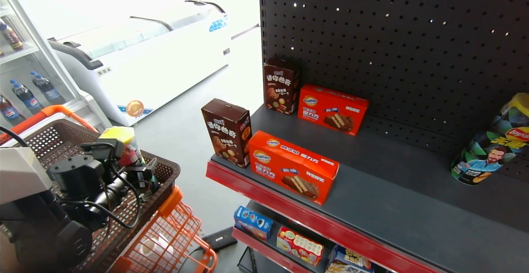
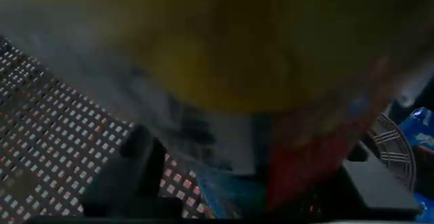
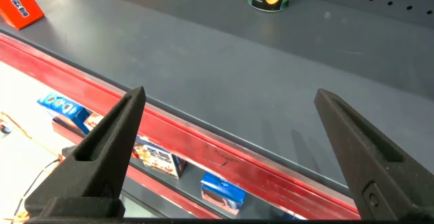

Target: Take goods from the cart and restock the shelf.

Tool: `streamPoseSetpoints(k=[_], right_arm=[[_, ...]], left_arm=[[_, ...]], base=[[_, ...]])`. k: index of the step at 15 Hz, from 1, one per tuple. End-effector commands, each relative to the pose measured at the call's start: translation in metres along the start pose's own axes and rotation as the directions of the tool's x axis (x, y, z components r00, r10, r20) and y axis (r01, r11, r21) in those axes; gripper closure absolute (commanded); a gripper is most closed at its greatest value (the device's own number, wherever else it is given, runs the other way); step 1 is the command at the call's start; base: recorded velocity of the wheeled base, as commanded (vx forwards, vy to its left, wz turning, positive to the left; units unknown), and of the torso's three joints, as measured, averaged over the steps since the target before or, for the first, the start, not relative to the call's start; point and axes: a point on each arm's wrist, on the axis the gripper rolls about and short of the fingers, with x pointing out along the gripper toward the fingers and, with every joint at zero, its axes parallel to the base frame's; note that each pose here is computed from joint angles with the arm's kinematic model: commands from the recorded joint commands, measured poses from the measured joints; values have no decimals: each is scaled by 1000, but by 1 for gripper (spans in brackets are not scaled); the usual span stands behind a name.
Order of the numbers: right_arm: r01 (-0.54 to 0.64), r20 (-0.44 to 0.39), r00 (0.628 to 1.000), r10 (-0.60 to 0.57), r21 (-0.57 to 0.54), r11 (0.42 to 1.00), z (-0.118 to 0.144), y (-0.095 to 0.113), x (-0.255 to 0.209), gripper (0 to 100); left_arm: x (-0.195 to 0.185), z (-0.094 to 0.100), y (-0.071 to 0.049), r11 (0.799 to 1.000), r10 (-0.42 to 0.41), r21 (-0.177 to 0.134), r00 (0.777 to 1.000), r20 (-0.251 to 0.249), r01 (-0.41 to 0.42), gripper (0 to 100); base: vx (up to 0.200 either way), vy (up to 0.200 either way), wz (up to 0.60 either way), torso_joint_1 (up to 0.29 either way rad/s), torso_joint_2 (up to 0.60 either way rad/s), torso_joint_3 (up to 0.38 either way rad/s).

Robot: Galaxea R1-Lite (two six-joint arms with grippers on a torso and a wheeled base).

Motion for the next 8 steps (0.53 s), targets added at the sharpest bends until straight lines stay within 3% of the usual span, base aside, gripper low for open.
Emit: streamPoseSetpoints(k=[1,3,6,7,8], right_arm=[[0,0,1000,0,0,1000,0,0,0,0],[0,0,1000,0,0,1000,0,0,0,0],[0,0,1000,0,0,1000,0,0,0,0],[0,0,1000,0,0,1000,0,0,0,0],[0,0,1000,0,0,1000,0,0,0,0]], left_arm=[[0,0,0,1000,0,-1,1000,0,0,100],[-3,8,0,1000,2,-8,1000,29,-2,100],[-16,40,-4,1000,-12,-14,992,123,14,100],[-22,52,-5,1000,-20,-15,989,148,23,100],[-30,75,-4,1000,-21,-13,978,206,25,100]], base=[[0,0,0,0,0,0],[0,0,0,0,0,0],[0,0,0,0,0,0],[0,0,0,0,0,0],[0,0,0,0,0,0]])
